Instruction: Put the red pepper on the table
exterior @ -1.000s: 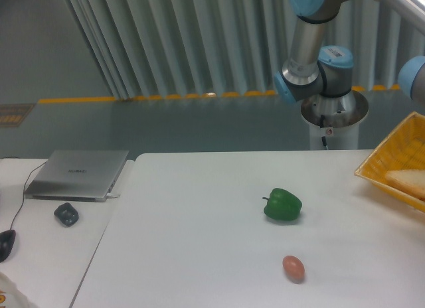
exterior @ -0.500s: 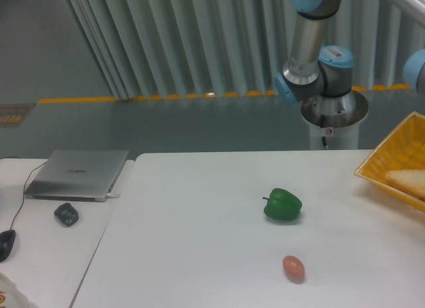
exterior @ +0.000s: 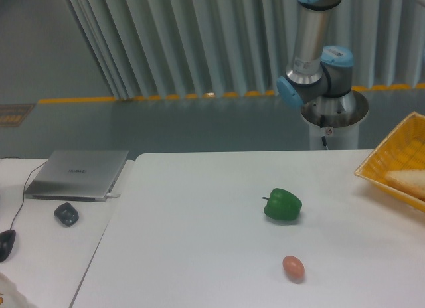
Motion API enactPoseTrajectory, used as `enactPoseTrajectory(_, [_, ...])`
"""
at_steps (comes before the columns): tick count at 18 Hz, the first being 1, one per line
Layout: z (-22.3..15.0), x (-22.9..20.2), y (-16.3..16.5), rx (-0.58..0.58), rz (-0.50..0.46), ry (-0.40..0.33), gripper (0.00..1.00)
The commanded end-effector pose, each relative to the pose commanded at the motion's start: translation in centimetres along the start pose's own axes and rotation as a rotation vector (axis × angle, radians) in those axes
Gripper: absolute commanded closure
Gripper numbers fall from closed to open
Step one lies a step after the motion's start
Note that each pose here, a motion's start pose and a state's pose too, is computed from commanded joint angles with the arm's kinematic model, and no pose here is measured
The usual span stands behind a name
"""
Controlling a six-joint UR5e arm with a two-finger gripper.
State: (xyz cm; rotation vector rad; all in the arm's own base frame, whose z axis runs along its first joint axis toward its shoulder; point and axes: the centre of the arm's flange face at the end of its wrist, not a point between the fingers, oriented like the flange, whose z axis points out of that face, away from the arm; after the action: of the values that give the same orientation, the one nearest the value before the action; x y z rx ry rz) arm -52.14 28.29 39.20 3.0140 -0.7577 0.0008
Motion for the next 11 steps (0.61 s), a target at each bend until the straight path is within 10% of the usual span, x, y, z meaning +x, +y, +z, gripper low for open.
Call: enactPoseTrajectory(11, [2.9,2.5,6.7,0.146,-0.153,0.0,0.0])
